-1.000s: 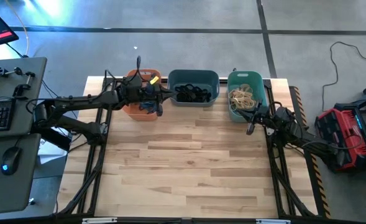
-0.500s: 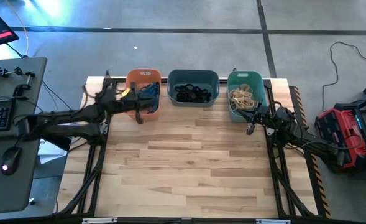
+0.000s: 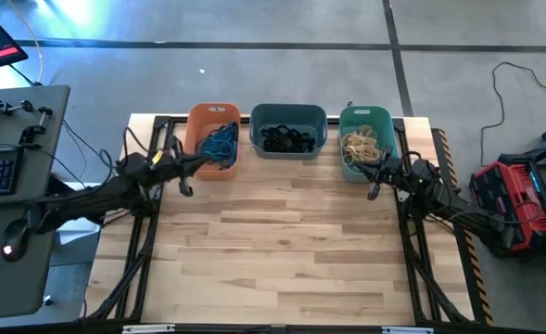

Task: Sort rubber bands into baskets
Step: Return to Home Position

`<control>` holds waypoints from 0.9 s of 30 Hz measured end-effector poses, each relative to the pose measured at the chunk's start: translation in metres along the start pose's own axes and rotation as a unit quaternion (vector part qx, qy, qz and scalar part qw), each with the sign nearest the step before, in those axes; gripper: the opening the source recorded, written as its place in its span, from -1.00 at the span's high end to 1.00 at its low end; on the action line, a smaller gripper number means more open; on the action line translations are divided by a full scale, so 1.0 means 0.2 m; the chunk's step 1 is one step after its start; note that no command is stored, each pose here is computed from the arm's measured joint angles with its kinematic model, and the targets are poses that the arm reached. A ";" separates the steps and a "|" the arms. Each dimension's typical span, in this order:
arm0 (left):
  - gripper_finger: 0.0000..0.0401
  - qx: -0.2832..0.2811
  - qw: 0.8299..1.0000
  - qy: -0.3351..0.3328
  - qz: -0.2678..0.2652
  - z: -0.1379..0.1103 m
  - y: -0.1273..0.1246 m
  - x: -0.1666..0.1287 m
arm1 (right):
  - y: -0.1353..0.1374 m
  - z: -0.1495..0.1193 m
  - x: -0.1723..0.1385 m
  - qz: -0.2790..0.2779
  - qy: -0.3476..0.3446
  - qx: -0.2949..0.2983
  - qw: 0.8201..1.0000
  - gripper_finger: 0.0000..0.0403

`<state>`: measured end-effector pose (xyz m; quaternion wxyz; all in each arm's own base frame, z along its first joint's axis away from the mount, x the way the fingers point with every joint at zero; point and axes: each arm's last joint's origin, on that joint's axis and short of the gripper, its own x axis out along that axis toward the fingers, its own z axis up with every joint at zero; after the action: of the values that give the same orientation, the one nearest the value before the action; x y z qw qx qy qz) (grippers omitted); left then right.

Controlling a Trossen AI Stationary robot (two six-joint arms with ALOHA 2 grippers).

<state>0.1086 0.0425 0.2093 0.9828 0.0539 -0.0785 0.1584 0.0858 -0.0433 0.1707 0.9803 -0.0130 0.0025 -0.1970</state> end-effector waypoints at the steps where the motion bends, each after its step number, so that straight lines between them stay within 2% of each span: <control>1: 0.99 -0.004 1.000 -0.001 0.004 -0.02 0.00 -0.02 | 0.00 0.00 0.00 -0.002 0.000 0.000 1.000 1.00; 5: 0.99 -0.013 1.000 -0.007 0.009 -0.10 -0.01 -0.09 | -0.01 0.00 0.00 -0.009 0.000 0.000 1.000 1.00; 13: 0.99 -0.013 1.000 0.017 0.011 -0.13 -0.02 -0.12 | -0.02 0.00 0.00 -0.031 0.004 0.001 1.000 1.00; 18: 0.99 -0.012 0.998 0.019 0.051 -0.12 0.00 -0.13 | -0.03 -0.01 0.00 -0.040 0.007 0.001 0.999 1.00; 23: 0.99 -0.007 0.996 0.069 0.065 -0.17 0.00 -0.13 | -0.05 -0.01 0.00 -0.078 0.014 -0.018 0.997 1.00; 27: 0.99 -0.020 0.994 0.094 0.048 -0.20 -0.01 -0.13 | -0.05 -0.02 0.00 -0.084 0.019 -0.001 0.996 1.00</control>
<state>0.0909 0.0386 0.1664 0.9780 0.0156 0.0085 0.2079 0.0823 -0.0522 0.1678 0.9599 -0.0109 0.0204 -0.2793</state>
